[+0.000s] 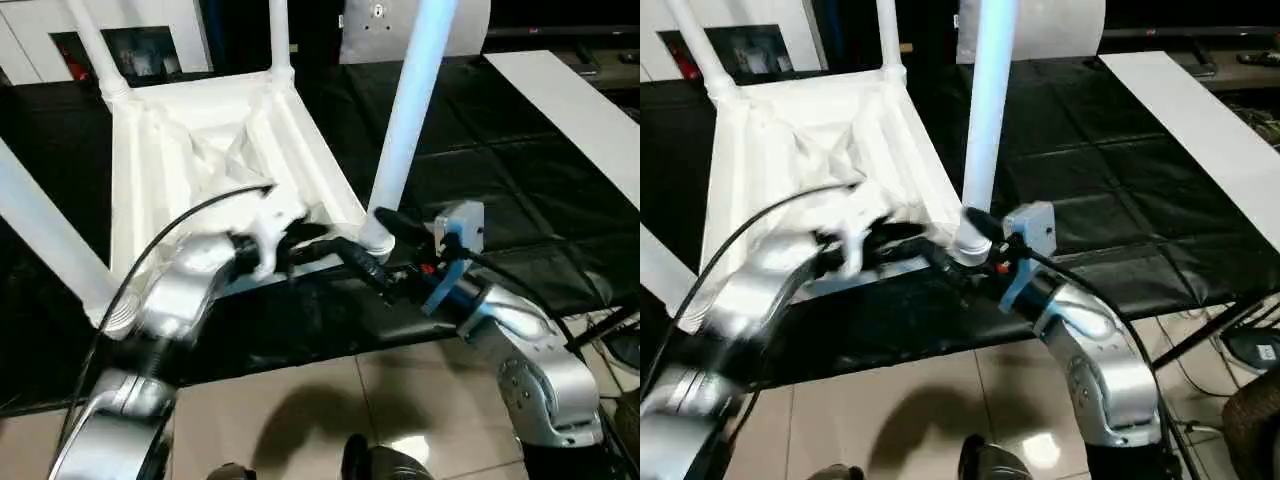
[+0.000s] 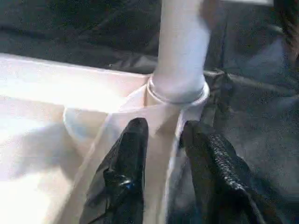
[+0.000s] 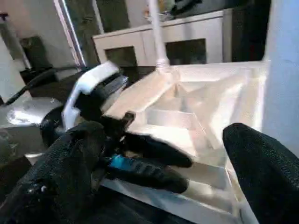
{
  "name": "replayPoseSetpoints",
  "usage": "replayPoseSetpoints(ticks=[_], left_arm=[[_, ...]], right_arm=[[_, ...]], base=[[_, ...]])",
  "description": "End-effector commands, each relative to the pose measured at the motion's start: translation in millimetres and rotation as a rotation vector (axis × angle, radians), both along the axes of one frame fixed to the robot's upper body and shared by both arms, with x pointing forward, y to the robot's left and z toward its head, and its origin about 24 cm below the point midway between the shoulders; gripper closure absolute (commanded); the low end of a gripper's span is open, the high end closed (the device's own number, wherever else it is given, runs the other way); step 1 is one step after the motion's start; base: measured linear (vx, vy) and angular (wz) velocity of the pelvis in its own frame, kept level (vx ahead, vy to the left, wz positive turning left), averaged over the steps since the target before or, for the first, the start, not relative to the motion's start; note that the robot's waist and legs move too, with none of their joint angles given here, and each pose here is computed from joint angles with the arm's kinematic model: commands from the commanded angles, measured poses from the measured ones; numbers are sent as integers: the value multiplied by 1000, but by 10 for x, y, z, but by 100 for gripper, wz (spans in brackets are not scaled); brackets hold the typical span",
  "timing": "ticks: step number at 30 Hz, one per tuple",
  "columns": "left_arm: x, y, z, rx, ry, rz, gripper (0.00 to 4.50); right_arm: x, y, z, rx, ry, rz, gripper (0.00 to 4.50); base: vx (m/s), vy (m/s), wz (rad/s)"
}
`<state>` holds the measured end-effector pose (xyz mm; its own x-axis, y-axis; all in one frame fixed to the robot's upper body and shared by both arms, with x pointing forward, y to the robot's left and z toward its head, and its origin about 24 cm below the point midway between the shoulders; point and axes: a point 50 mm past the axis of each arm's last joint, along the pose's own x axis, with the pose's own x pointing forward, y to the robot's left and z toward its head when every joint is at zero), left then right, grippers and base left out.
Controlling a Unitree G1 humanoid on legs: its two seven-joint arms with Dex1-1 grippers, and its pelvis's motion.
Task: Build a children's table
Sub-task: Rotate leg to tighten
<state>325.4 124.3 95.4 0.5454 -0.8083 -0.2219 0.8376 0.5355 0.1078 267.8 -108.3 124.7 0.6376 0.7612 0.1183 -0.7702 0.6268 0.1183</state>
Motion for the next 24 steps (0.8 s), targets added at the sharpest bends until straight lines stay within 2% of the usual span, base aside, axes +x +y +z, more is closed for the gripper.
replayPoseSetpoints(ticks=[1, 2, 3, 4, 5, 6, 9, 11, 13, 16, 20, 24], left_arm=[[-88, 25, 67, -42, -7, 21, 268], [-211, 43, 24, -56, 9, 26, 268], [-321, 53, -23, -54, 24, 30, 246], [-351, 55, -35, -53, 28, 31, 234], [-448, 61, -68, -52, 36, 25, 228], [-626, 74, -108, -58, 57, 19, 225], [-856, 116, -140, -68, 92, 17, 202], [-1111, 258, -176, -39, 132, 33, 185], [-1273, 390, -184, -7, 163, 48, 170], [-1423, 529, -158, 28, 192, 72, 146], [-1649, 886, -23, 136, 245, 140, 122], [-1665, 1006, 25, 169, 245, 164, 83]], right_arm=[[53, 23, 22, -7, -1, -4, 0], [131, 21, 10, -23, 3, -39, 0], [193, 20, 8, -27, 3, -61, 0], [208, 20, 8, -28, 3, -65, 0], [239, 26, 12, -26, 4, -71, 0], [297, 26, 12, -36, 6, -93, 0], [360, 9, 12, -49, 8, -118, 0], [460, -96, 0, -71, 14, -212, 0], [539, -215, 3, -89, 5, -303, 0], [639, -388, -4, -105, 6, -423, 0], [804, -759, -32, -138, 16, -618, 0], [819, -810, -45, -159, 16, -635, 0]], base=[[0, 0, 0], [0, 0, 0], [0, 0, 0], [0, 0, 0], [0, 0, 0], [0, 0, 0], [0, 0, 0], [0, 0, 0], [0, 0, 0], [0, 0, 0], [0, 0, 0], [0, 0, 0]])
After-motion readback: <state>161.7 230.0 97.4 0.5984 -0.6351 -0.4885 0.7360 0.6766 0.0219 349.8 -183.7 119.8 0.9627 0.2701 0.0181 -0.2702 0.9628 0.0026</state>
